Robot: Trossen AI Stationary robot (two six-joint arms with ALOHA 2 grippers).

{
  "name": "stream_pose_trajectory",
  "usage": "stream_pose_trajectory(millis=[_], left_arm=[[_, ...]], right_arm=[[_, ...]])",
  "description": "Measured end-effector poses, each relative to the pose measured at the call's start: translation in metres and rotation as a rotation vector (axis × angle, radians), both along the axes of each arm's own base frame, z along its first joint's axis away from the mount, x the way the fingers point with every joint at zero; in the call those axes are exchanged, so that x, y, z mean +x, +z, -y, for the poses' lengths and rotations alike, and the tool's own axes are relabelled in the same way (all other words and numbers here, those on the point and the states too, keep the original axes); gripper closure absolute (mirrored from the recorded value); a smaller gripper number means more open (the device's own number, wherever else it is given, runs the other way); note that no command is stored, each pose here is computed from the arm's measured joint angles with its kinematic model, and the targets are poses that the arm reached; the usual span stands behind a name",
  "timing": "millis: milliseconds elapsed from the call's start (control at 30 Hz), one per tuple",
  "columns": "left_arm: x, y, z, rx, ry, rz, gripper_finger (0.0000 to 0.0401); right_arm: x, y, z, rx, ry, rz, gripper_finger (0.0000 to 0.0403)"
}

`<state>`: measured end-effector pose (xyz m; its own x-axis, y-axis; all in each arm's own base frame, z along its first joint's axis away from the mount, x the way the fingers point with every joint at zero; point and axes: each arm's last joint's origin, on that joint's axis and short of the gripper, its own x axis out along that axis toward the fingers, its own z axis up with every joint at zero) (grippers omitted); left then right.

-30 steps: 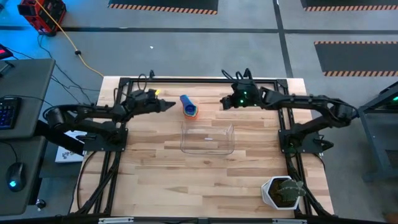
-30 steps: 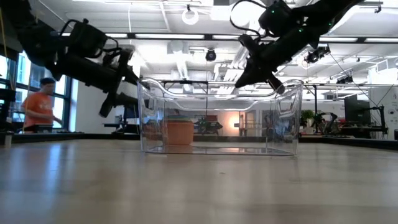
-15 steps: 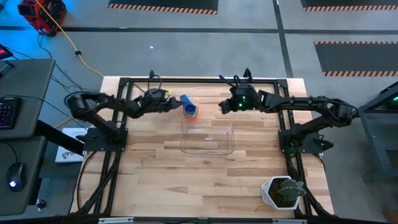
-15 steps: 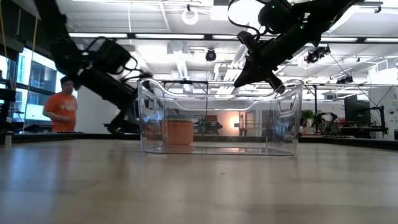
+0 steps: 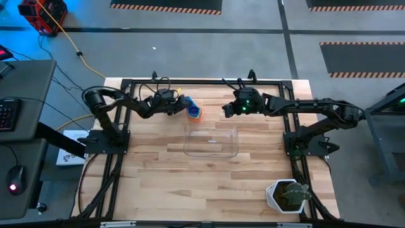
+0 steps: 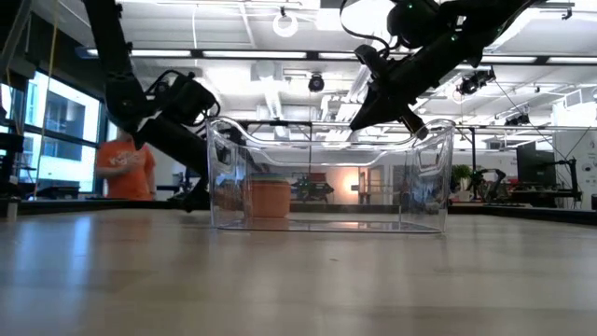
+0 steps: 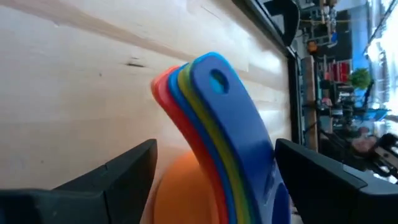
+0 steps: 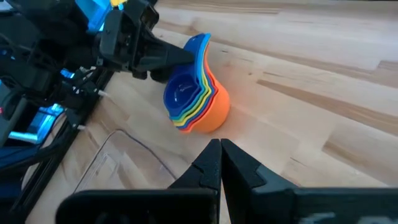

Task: Nest measuring cups in basket
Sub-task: Put the stacked measuring cups into the transparent bin

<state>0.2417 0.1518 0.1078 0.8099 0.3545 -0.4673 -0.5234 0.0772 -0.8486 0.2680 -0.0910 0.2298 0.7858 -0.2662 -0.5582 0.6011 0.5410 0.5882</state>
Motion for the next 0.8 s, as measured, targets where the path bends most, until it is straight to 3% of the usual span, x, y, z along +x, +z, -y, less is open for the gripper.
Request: stream_pose_trajectory(millis=[333, 800], left_arm=[[0.011, -0.016, -0.007, -0.012, 0.044, 0.164, 0.0087], [0.028, -0.015, -0.016, 0.054, -0.055, 0.137, 0.0087]], right_arm=[[0.0, 0.0, -0.001, -0.009, -0.011, -0.002, 0.0403], [0.001, 0.0, -0.002, 0.005, -0.015, 0.003, 0.0402]])
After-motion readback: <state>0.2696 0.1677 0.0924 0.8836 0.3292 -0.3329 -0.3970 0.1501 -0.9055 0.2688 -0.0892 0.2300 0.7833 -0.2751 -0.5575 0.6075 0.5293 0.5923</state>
